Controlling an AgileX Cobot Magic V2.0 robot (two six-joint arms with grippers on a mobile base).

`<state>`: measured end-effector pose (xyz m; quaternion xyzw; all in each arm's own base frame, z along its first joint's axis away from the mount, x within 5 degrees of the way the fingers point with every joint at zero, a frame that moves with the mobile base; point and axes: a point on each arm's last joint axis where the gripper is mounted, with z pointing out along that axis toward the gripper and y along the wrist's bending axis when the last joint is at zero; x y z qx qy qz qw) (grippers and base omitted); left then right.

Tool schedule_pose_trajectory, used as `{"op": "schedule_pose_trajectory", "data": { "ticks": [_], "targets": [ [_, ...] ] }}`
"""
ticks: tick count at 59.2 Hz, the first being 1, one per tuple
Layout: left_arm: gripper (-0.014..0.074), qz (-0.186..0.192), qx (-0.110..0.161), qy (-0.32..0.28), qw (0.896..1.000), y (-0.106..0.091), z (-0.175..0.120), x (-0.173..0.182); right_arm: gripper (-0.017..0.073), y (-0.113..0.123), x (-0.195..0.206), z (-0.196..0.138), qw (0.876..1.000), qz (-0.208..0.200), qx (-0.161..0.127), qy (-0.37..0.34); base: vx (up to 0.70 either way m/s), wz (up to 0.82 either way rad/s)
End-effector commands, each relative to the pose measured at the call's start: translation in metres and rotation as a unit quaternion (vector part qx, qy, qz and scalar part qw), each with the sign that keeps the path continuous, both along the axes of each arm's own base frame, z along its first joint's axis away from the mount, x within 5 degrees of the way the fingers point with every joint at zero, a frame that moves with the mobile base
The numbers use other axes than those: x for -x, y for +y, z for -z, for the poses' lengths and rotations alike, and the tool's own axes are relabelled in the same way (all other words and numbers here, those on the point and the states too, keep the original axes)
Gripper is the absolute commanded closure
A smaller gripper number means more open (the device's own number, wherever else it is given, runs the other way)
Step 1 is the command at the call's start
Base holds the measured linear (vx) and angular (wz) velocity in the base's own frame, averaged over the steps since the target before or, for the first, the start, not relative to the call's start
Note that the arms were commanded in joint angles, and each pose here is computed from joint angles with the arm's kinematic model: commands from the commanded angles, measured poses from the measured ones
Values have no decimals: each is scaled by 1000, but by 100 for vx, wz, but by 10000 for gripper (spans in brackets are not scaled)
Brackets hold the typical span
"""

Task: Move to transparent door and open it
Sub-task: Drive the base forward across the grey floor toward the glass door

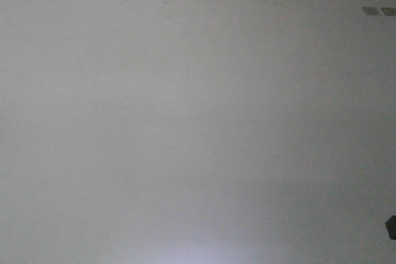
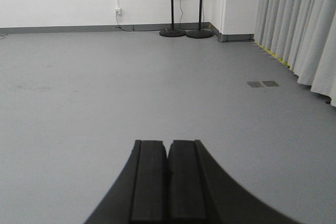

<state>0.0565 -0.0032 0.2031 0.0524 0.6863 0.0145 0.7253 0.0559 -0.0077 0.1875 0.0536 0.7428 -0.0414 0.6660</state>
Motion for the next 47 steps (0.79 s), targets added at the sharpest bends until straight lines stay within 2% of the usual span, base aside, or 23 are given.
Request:
{"op": "schedule_pose_trajectory", "data": {
  "ticks": [1, 22, 47],
  "targets": [
    [599, 3, 9, -31, 999, 0, 3, 0, 567, 0, 0, -3, 999, 2, 8, -40, 30, 9],
    [599, 3, 8, -31, 999, 0, 3, 0, 567, 0, 0, -4, 999, 2, 8, -40, 43, 18],
    [599, 3, 8, -31, 999, 0, 3, 0, 567, 0, 0, -4, 999, 2, 8, -41, 64, 32]
  ]
}}
